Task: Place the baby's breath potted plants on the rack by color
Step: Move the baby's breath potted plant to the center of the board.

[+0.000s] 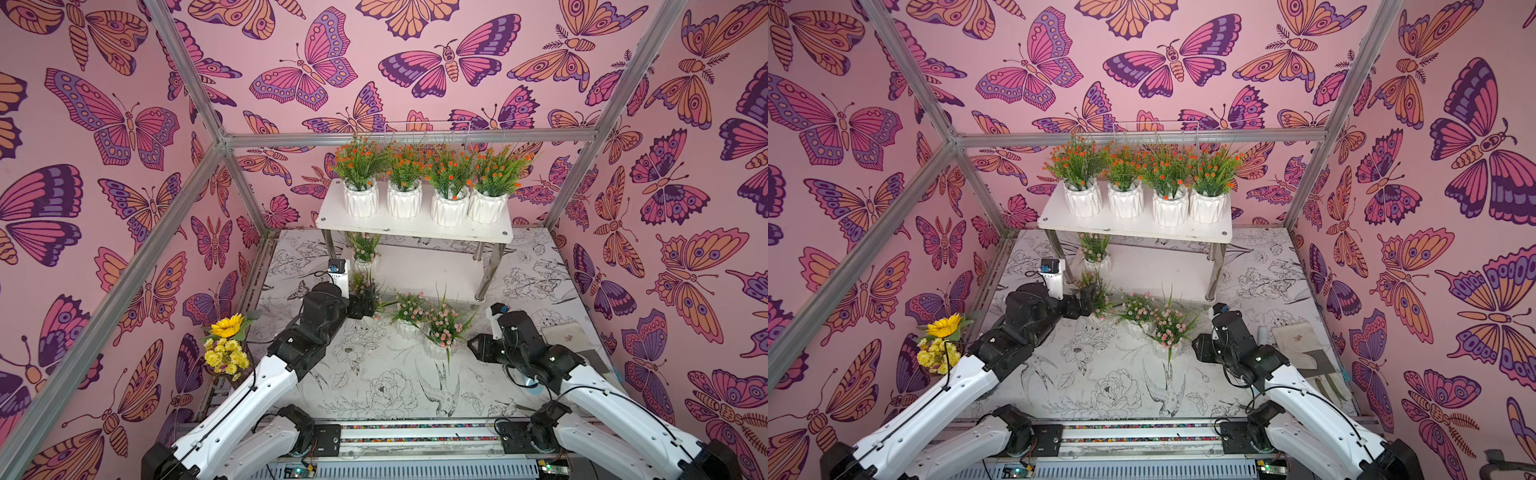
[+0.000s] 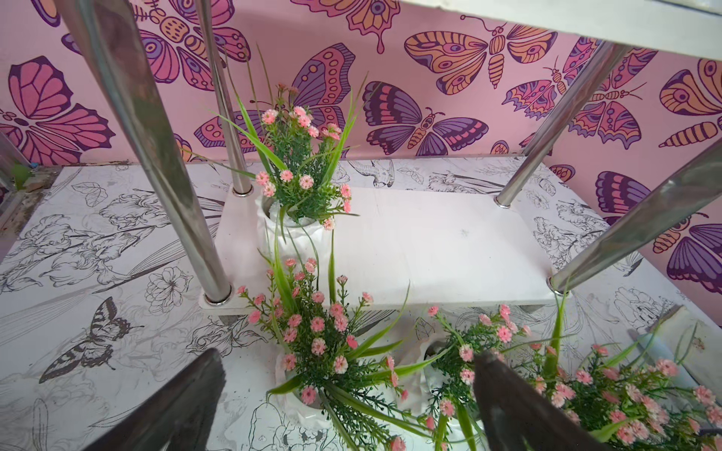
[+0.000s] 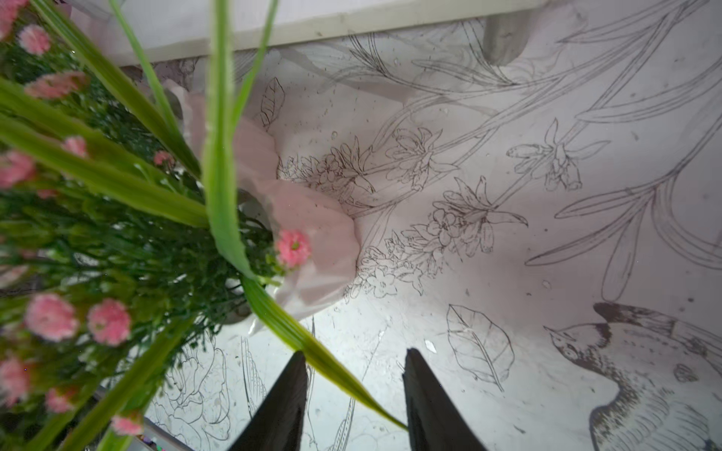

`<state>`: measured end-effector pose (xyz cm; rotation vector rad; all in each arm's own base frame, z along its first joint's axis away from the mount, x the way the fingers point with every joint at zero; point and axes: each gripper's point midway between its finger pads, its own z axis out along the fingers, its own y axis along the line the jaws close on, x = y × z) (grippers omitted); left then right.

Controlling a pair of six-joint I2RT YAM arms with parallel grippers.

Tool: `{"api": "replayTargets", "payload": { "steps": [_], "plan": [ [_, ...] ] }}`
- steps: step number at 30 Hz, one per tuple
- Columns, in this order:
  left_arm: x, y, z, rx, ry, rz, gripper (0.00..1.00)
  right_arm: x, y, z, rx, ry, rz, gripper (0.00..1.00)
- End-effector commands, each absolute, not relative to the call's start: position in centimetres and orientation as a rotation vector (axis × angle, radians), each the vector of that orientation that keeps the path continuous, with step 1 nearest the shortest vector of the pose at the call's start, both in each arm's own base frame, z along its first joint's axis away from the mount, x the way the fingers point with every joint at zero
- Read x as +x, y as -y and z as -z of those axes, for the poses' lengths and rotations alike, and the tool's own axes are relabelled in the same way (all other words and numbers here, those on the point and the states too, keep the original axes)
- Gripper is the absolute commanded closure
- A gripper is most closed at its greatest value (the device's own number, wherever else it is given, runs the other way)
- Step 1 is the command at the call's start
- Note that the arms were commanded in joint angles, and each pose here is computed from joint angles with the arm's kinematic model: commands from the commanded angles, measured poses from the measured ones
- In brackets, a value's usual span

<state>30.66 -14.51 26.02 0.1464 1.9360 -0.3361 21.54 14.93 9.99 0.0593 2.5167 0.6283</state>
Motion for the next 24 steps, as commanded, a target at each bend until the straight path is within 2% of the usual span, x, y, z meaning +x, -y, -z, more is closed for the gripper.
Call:
{"api": "replayTargets", "payload": {
  "steps": [1, 6, 17, 24],
  "plan": [
    [30.3, 14.3, -24.5, 0.140, -1.977, 0.324, 0.00, 22.6, -15.8, -10.7, 0.049, -2.470, -0.658, 0.62],
    [30.5, 14.7, -24.1, 0.147, -1.994, 0.327, 0.00, 22.8, -15.5, -9.4, 0.086, -2.492, -0.625, 0.66],
    [30.4, 15.0, -23.2, 0.141, -2.017, 0.339, 0.00, 20.6, -12.3, -6.2, 0.175, -2.553, -0.483, 0.66],
    [30.3, 15.3, -23.2, 0.146, -2.018, 0.359, 0.00, 20.3, -13.1, -6.8, 0.198, -2.510, -0.595, 0.66]
  ]
}}
